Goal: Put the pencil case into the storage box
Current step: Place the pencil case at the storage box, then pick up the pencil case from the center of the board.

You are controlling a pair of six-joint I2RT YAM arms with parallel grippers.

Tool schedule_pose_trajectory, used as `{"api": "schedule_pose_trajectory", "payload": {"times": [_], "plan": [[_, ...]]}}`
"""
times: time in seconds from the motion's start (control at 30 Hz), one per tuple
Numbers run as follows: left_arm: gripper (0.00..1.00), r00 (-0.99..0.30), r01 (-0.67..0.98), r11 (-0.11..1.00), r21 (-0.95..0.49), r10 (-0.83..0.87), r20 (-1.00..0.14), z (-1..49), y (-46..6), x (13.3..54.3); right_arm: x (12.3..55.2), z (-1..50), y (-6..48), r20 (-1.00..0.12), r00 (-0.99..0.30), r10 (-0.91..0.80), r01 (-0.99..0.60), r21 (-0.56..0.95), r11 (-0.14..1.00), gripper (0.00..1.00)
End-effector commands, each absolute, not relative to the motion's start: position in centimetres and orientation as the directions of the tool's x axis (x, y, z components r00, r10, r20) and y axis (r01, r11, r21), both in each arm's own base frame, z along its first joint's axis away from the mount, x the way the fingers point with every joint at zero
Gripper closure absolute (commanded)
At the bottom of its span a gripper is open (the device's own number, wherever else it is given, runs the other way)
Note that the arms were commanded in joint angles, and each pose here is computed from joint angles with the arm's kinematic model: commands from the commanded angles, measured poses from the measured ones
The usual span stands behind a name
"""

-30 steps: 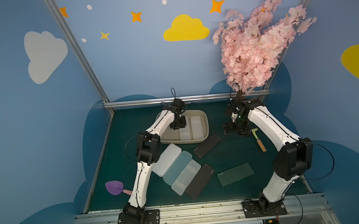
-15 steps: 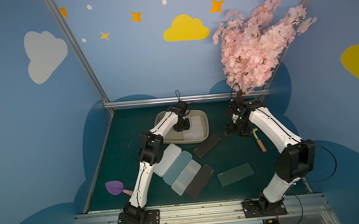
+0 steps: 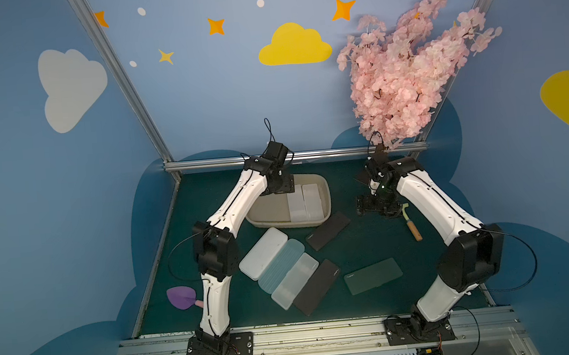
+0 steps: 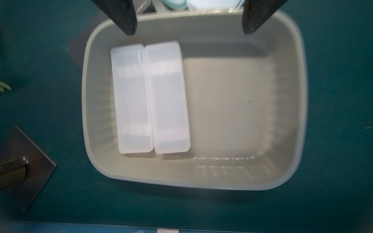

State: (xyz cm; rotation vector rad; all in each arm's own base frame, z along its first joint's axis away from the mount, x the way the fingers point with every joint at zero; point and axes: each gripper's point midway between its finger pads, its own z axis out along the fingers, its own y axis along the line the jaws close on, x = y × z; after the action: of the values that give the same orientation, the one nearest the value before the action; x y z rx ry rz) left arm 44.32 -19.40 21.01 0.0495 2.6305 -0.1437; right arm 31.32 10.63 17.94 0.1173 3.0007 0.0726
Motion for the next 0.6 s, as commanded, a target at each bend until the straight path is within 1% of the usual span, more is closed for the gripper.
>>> {"api": "schedule_pose_trajectory", "payload": {"times": [0.0,0.07,0.13,0.23,0.33,0.37,0.43,0.53,0.57], "plan": [[0.14,-0.922,0.117,0.992,0.048,0.127,-0.365,17.8,-15.9,39.0,30.4,18.3,10.3,-0.139,-0.986,0.09,0.082,0.059,0.995,0.06],[0.13,-0.938,0.124,0.991,0.048,0.133,-0.32,16.2,-14.3,35.7,29.8,18.0,10.3,-0.122,-0.989,0.088,0.081,0.064,0.995,0.05],[0.14,-0.95,0.122,0.992,0.019,0.122,-0.288,15.6,-13.6,32.9,28.8,17.4,10.2,-0.087,-0.99,0.115,0.108,0.083,0.991,0.05],[0.14,-0.964,0.104,0.994,-0.045,0.09,-0.252,15.3,-13.3,29.5,26.3,15.9,9.8,0.028,-0.969,0.247,0.248,0.156,0.956,0.04],[0.14,-0.968,0.069,0.994,-0.083,0.046,-0.245,15.8,-13.0,27.4,23.2,14.4,9.4,0.178,-0.885,0.431,0.461,0.19,0.867,0.04],[0.14,-0.969,0.062,0.994,-0.085,0.04,-0.243,15.8,-12.8,27.0,22.5,14.2,9.3,0.205,-0.856,0.475,0.51,0.182,0.84,0.04],[0.14,-0.968,0.057,0.995,-0.084,0.035,-0.247,16.1,-12.4,26.2,21.0,14.1,9.3,0.263,-0.793,0.55,0.596,0.145,0.789,0.02],[0.13,-0.968,0.047,0.996,-0.08,0.026,-0.249,16.0,-11.8,25.6,18.8,12.8,10.6,0.374,-0.677,0.633,0.71,0.108,0.696,0.02],[0.13,-0.969,0.043,0.996,-0.081,0.022,-0.247,16.0,-11.7,25.4,18.1,12.3,11.0,0.39,-0.647,0.655,0.734,0.086,0.673,0.02]]}}
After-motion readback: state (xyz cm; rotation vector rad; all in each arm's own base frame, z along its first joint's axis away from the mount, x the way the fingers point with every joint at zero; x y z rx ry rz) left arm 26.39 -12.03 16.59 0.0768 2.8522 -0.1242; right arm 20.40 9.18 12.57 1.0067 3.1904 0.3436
